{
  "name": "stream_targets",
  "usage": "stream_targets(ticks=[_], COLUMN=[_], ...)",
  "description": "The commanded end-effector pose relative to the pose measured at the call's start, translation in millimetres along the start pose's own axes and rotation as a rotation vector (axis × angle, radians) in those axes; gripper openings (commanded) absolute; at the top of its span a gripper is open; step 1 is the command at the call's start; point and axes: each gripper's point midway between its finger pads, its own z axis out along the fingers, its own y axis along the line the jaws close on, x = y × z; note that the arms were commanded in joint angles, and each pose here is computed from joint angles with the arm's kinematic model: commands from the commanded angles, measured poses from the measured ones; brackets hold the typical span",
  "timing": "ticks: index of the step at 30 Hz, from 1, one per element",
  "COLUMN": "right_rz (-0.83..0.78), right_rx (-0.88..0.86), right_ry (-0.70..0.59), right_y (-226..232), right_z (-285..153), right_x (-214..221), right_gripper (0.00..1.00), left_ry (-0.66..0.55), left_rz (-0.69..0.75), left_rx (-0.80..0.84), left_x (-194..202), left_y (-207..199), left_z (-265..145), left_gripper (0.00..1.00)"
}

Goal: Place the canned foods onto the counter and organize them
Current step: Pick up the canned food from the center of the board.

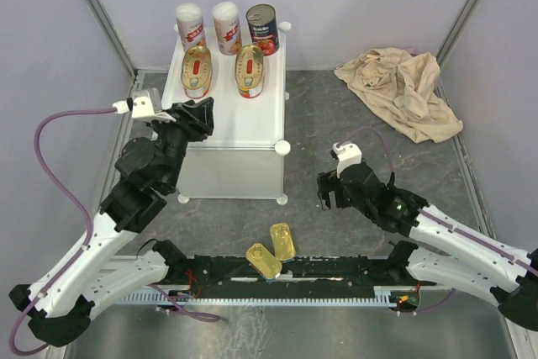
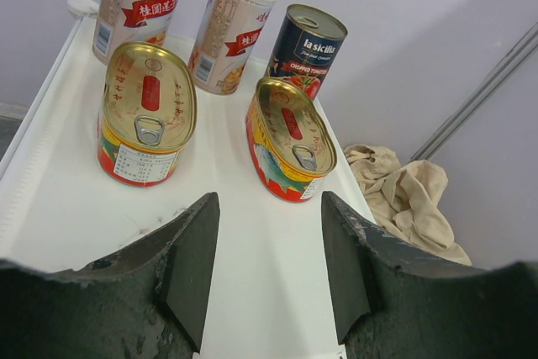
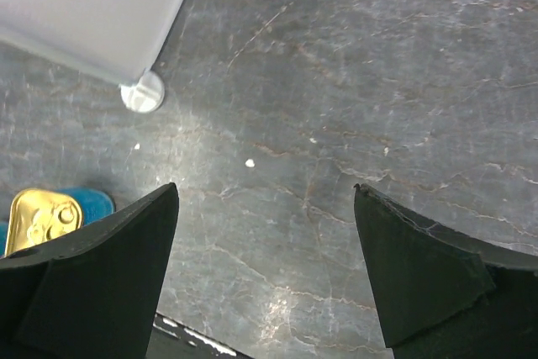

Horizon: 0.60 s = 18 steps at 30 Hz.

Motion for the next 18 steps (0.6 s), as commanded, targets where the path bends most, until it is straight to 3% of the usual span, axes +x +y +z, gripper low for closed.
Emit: stream_targets(ticks=[1, 18], right_rz=[-0.054, -0.096], right_rx=[0.009, -0.05], right_ry=[-0.005, -0.063], right_y=[13.9, 92.4], right_z=[-3.4, -19.9], right_x=[-0.5, 23.2], right_gripper=[0.93, 0.93], left_ry=[-0.037, -0.037], left_rz=[0.008, 0.01], left_rx=[0.002, -0.001], left_x=[-7.8, -7.6], left_y=[-3.6, -5.3], left_z=[5.5, 9.0], left_gripper=[0.58, 0.58])
